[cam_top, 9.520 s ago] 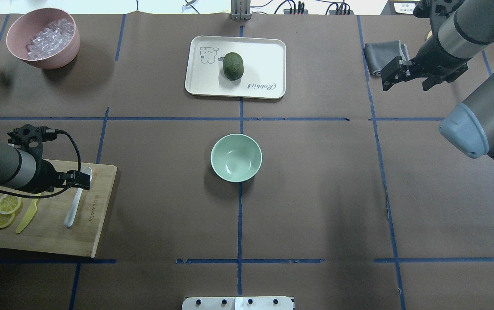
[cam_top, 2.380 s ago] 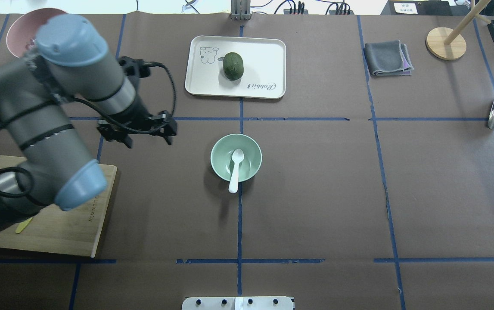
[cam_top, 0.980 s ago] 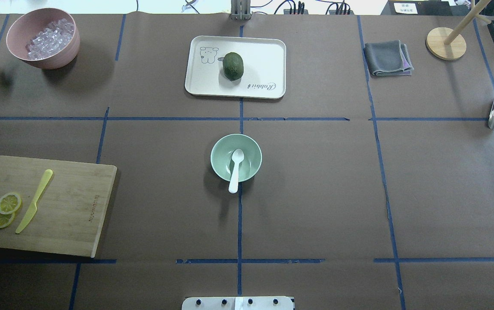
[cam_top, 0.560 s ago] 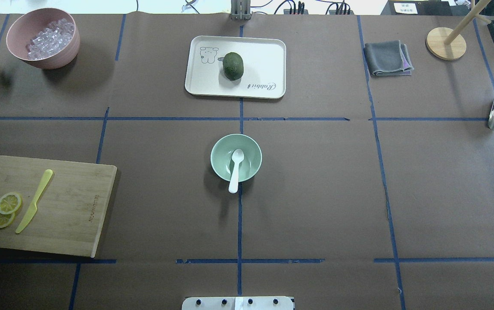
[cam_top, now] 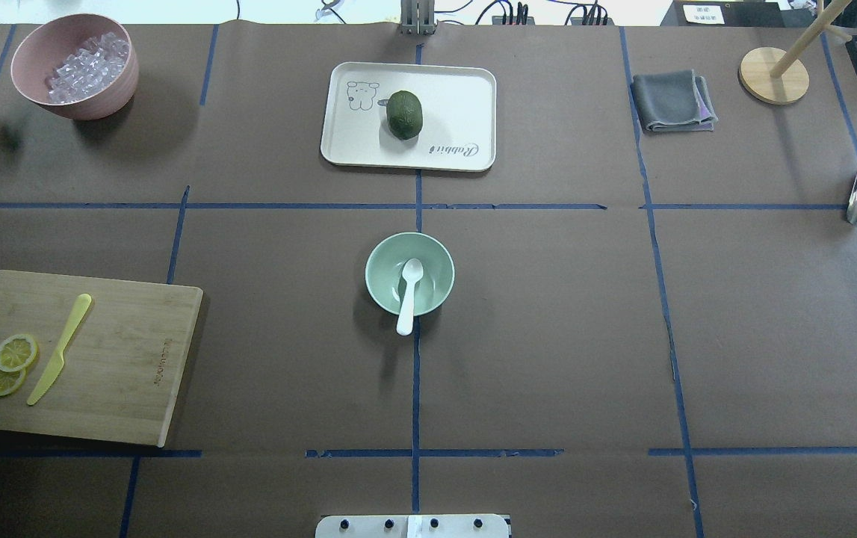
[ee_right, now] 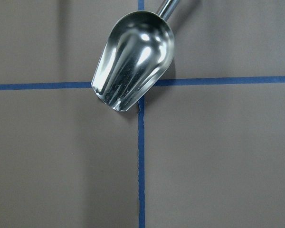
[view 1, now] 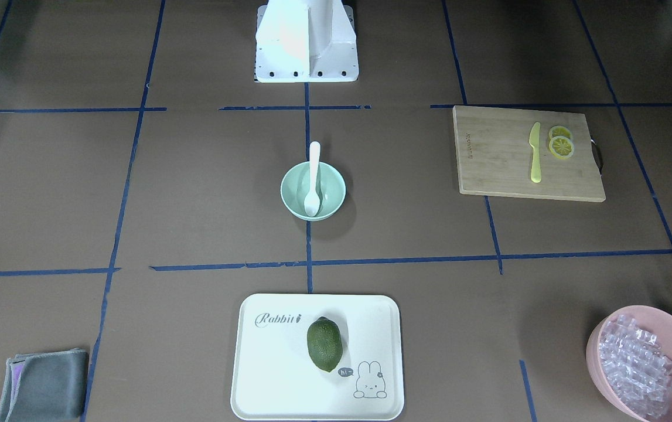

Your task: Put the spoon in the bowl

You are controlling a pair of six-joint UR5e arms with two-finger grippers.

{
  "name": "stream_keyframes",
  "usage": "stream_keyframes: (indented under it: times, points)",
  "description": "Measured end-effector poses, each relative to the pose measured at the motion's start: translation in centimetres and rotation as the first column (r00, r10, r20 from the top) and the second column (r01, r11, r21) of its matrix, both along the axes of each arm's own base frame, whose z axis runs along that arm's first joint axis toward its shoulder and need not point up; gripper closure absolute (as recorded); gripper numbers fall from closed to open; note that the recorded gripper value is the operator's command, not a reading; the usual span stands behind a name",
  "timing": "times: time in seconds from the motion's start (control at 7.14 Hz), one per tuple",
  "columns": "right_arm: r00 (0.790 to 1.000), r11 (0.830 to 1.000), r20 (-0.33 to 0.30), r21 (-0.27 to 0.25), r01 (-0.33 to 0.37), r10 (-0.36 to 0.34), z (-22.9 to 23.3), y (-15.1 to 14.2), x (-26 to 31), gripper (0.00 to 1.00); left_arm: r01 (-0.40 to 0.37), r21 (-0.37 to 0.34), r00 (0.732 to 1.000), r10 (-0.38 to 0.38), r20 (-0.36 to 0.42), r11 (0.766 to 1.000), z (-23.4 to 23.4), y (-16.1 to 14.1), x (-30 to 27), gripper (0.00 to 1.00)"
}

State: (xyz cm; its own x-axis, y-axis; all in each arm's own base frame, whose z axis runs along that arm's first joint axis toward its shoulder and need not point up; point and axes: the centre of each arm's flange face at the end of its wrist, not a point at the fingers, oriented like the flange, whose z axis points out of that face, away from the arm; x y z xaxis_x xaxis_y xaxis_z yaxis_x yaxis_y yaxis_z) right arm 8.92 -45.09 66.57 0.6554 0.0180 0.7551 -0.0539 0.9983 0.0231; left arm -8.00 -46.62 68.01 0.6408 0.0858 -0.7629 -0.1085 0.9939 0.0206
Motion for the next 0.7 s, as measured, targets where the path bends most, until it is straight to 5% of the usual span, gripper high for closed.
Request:
stream_keyframes:
  times: [0.7]
  points:
    - [0.999,1.000,-0.034,0.000,0.001,-0.001,0.19,-0.04,0.23,0.00,-0.003,0.002,1.000,0.003,0.013,1.000,0.05,-0.02,-0.08,0.00]
